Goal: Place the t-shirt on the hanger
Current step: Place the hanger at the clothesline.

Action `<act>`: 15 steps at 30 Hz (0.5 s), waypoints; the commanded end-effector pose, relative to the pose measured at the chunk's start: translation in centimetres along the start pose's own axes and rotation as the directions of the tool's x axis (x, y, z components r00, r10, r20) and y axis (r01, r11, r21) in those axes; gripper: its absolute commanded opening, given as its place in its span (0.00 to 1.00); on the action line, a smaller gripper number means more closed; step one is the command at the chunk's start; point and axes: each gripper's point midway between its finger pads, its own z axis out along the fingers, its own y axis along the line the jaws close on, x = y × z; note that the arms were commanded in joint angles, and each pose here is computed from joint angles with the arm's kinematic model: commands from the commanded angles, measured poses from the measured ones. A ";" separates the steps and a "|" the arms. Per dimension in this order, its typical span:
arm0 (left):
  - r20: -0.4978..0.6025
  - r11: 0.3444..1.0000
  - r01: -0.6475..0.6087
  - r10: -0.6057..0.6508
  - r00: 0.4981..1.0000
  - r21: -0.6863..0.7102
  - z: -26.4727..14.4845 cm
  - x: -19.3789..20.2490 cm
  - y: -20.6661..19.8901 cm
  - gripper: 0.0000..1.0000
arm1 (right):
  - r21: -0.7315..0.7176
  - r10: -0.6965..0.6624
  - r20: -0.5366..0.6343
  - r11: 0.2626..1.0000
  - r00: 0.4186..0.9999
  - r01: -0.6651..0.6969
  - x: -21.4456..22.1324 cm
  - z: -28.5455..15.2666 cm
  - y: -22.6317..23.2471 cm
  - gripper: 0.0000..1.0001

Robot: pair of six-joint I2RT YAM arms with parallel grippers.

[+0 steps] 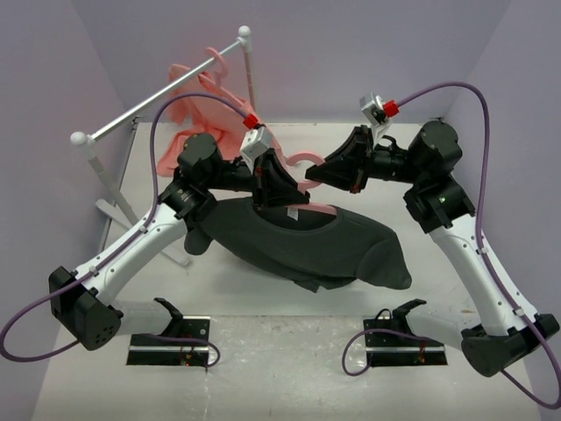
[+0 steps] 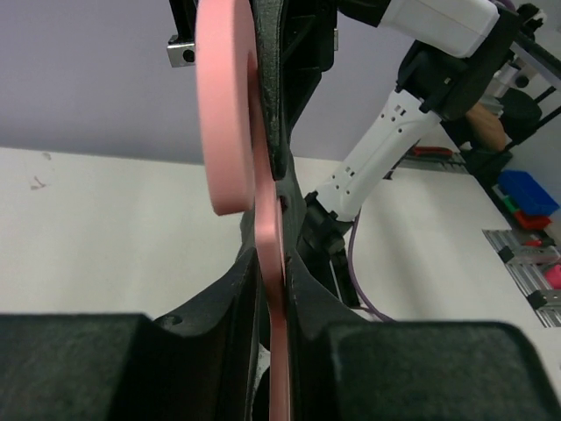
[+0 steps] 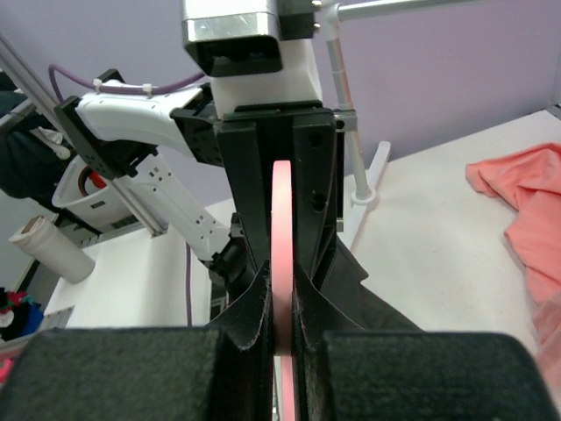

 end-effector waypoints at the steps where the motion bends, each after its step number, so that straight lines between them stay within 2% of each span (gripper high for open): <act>1: -0.015 0.999 0.027 -0.026 1.000 0.026 0.3 0.6 0.5 0.02 | -0.131 -0.084 0.046 0.987 0.995 0.089 -2.6 0.0 3.2 0.00; 3: -0.011 0.999 0.032 -0.032 0.999 -0.003 0.4 0.4 0.9 0.00 | -0.160 -0.093 0.036 0.982 0.995 0.098 -2.2 0.0 3.4 0.02; 4: -0.018 0.999 0.031 -0.031 0.999 -0.017 0.2 0.1 1.1 0.00 | -0.173 -0.108 0.017 0.979 0.994 0.109 -1.5 -0.1 3.3 0.10; 6: -0.041 0.999 0.014 -0.015 0.999 -0.028 -0.1 -0.2 1.1 0.00 | -0.157 -0.126 -0.034 0.980 0.991 0.119 -0.2 -0.5 2.6 0.38; 7: -0.051 0.999 -0.002 0.000 0.999 -0.036 -0.6 -0.4 1.1 0.00 | -0.139 -0.196 -0.026 0.972 0.980 0.190 -0.5 -0.7 2.1 0.53; 8: -0.065 0.998 -0.030 0.026 0.998 -0.063 -1.8 -0.9 1.2 0.00 | -0.061 -0.152 -0.083 0.987 0.985 0.148 0.9 -1.7 0.7 0.68; 9: -0.068 0.996 -0.056 0.052 0.996 -0.071 -2.4 -1.1 1.3 0.00 | -0.019 -0.149 -0.091 0.989 0.985 0.148 1.0 -2.6 -0.3 0.72; 10: -0.064 0.994 -0.071 0.066 0.996 -0.087 -3.4 -1.6 1.2 0.00 | -0.037 -0.158 -0.106 0.987 0.982 0.155 1.6 -3.4 0.1 0.73; 12: -0.062 0.992 -0.088 0.083 0.995 -0.086 -4.3 -1.8 0.9 0.00 | -0.027 -0.161 -0.127 0.987 0.979 0.159 2.2 -4.6 0.0 0.72; 14: -0.071 0.994 -0.098 0.095 0.993 -0.043 -5.1 -1.8 0.0 0.00 | 0.009 -0.250 -0.181 0.967 0.951 0.256 3.5 -5.7 -0.9 0.72; 15: -0.071 0.994 -0.104 0.102 0.992 -0.026 -5.3 -1.9 -0.4 0.00 | 0.034 -0.229 -0.218 0.970 0.949 0.242 4.6 -6.2 -1.2 0.71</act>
